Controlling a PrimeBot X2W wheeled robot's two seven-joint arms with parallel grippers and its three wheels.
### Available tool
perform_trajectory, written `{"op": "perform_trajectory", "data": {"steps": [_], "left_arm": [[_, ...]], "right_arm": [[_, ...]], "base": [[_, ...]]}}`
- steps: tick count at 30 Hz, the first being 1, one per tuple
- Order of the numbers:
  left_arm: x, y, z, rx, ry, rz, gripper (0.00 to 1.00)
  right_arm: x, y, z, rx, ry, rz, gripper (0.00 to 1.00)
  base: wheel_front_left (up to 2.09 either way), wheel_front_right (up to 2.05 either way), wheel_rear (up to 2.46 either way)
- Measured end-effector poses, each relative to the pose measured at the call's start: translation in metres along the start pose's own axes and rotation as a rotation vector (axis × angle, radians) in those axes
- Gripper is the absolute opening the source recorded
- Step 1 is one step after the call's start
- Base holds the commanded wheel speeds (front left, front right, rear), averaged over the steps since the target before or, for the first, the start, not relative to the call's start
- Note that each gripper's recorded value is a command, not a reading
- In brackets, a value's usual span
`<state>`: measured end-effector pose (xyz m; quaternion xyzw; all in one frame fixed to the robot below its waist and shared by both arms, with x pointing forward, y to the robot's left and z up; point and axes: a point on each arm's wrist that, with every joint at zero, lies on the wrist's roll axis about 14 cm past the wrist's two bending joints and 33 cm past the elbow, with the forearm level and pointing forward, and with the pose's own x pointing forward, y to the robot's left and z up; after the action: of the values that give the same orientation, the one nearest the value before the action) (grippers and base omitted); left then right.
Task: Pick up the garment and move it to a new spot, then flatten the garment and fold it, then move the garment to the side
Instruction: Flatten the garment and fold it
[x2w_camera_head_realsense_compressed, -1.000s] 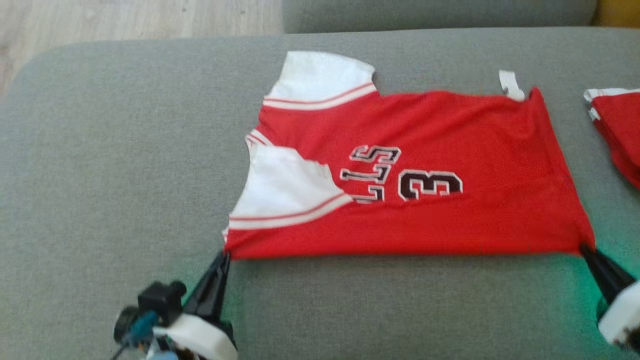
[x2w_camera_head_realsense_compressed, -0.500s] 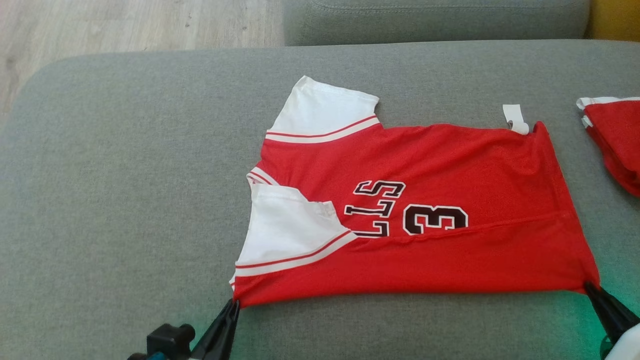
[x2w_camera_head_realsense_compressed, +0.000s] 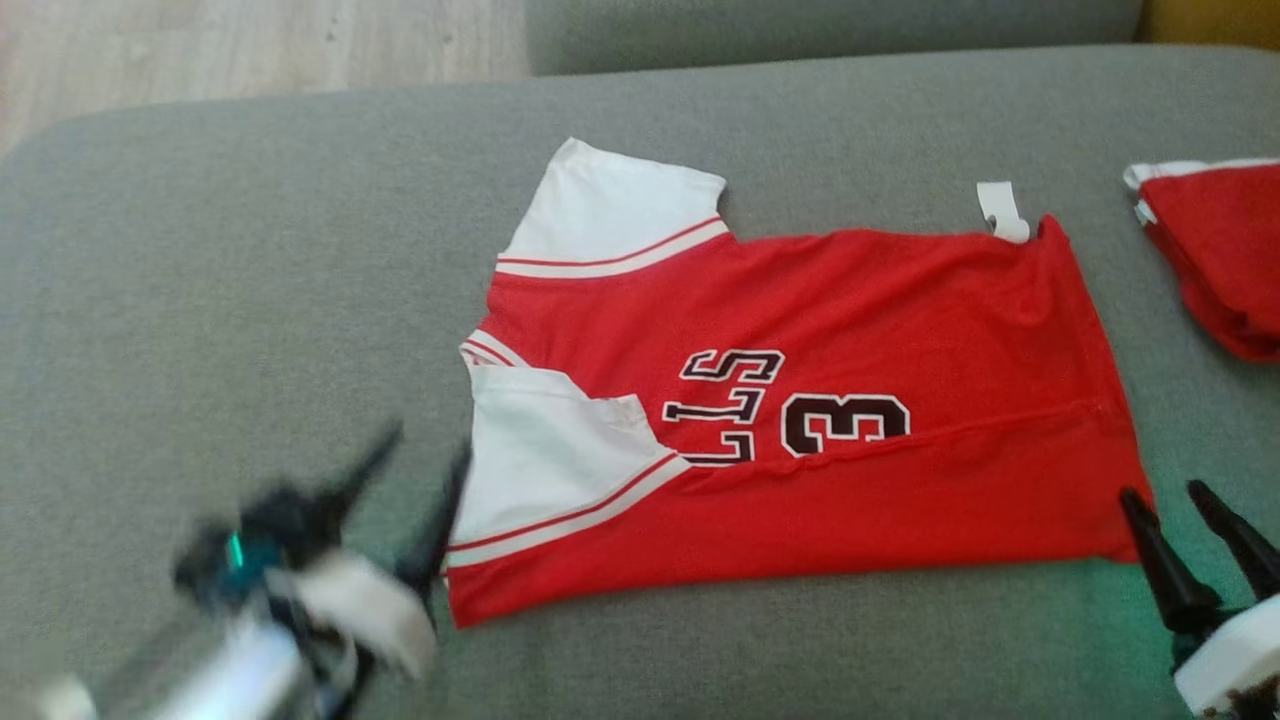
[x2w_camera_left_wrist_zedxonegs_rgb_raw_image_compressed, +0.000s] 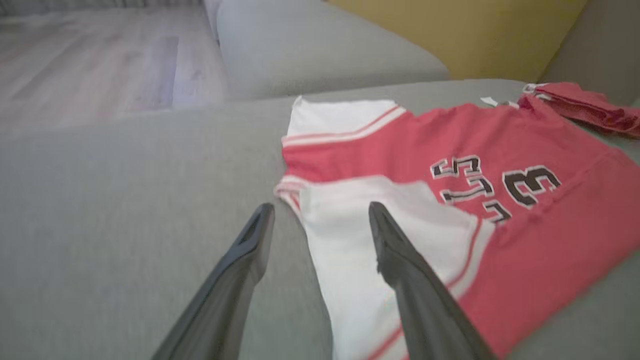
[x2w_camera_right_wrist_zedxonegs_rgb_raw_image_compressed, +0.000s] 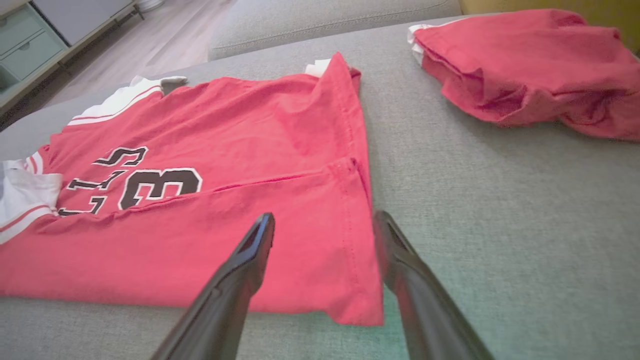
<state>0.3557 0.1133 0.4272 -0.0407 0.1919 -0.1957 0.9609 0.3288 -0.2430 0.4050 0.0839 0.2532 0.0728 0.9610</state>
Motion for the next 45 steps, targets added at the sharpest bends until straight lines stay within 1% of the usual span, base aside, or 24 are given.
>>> {"op": "perform_trajectory", "data": {"steps": [3, 6, 9, 12, 13, 14, 16, 19, 23, 27, 33, 39, 40, 41, 42, 43, 44, 45], "left_arm": [[0.033, 0.008, 0.053, 0.088, -0.060, -0.060, 1.00], [0.065, 0.010, 0.094, 0.175, -0.070, -0.126, 1.00], [0.098, 0.014, 0.110, 0.220, 0.001, -0.171, 1.00], [0.130, 0.028, 0.118, 0.259, 0.069, -0.161, 1.00], [0.140, 0.033, 0.119, 0.263, 0.102, -0.151, 1.00], [0.140, 0.033, 0.119, 0.263, 0.102, -0.151, 1.00], [0.160, 0.039, 0.116, 0.262, 0.175, -0.143, 1.00], [0.186, 0.037, 0.104, 0.198, 0.279, -0.160, 1.00], [0.219, 0.038, 0.075, 0.162, 0.422, -0.177, 1.00], [0.241, 0.043, 0.059, 0.172, 0.470, -0.170, 1.00], [0.259, 0.036, 0.035, 0.229, 0.518, -0.197, 1.00], [0.268, 0.038, 0.036, 0.292, 0.524, -0.202, 1.00], [0.268, 0.038, 0.035, 0.293, 0.527, -0.203, 0.93], [0.268, 0.038, 0.035, 0.296, 0.530, -0.204, 0.63], [0.267, 0.037, 0.034, 0.297, 0.532, -0.207, 0.42], [0.267, 0.036, 0.034, 0.298, 0.534, -0.209, 0.29], [0.267, 0.036, 0.035, 0.298, 0.535, -0.211, 0.00], [0.266, 0.036, 0.034, 0.297, 0.537, -0.213, 0.00]], "right_arm": [[0.003, 0.007, 0.002, -0.014, 0.010, 0.017, 1.00], [0.011, 0.011, 0.012, -0.028, -0.001, 0.026, 1.00], [0.019, 0.009, 0.020, -0.045, -0.006, 0.024, 1.00], [0.024, 0.005, 0.019, -0.049, 0.011, 0.013, 1.00], [0.026, 0.004, 0.018, -0.052, 0.019, 0.008, 1.00], [0.026, 0.004, 0.018, -0.052, 0.019, 0.008, 1.00], [0.029, 0.001, 0.015, -0.054, 0.031, -0.002, 1.00], [0.036, -0.002, 0.010, -0.045, 0.053, -0.012, 1.00], [0.047, -0.009, 0.004, -0.042, 0.083, -0.029, 1.00], [0.054, -0.014, 0.001, -0.046, 0.096, -0.037, 1.00], [0.053, -0.026, -0.007, -0.045, 0.117, -0.077, 1.00], [0.047, -0.030, -0.016, -0.036, 0.140, -0.094, 1.00], [0.046, -0.030, -0.017, -0.035, 0.141, -0.096, 1.00], [0.046, -0.031, -0.017, -0.031, 0.138, -0.098, 1.00], [0.046, -0.031, -0.017, -0.027, 0.138, -0.100, 1.00], [0.045, -0.032, -0.018, -0.026, 0.138, -0.101, 1.00], [0.045, -0.032, -0.018, -0.026, 0.136, -0.102, 1.00], [0.045, -0.033, -0.018, -0.027, 0.134, -0.103, 1.00]], "base": [[0.00, 0.00, 0.00], [0.00, 0.00, 0.00], [0.00, 0.00, 0.00], [0.00, 0.00, 0.00], [0.00, 0.00, 0.00], [0.00, 0.00, 0.00], [0.00, 0.00, 0.00], [0.00, 0.00, 0.00], [0.00, 0.00, 0.00], [0.00, 0.00, 0.00], [0.00, 0.00, 0.00], [0.00, 0.00, 0.00], [0.00, 0.00, 0.00], [0.00, 0.00, 0.00], [0.00, 0.00, 0.00], [0.00, 0.00, 0.00], [0.00, 0.00, 0.00], [0.00, 0.00, 0.00]]}}
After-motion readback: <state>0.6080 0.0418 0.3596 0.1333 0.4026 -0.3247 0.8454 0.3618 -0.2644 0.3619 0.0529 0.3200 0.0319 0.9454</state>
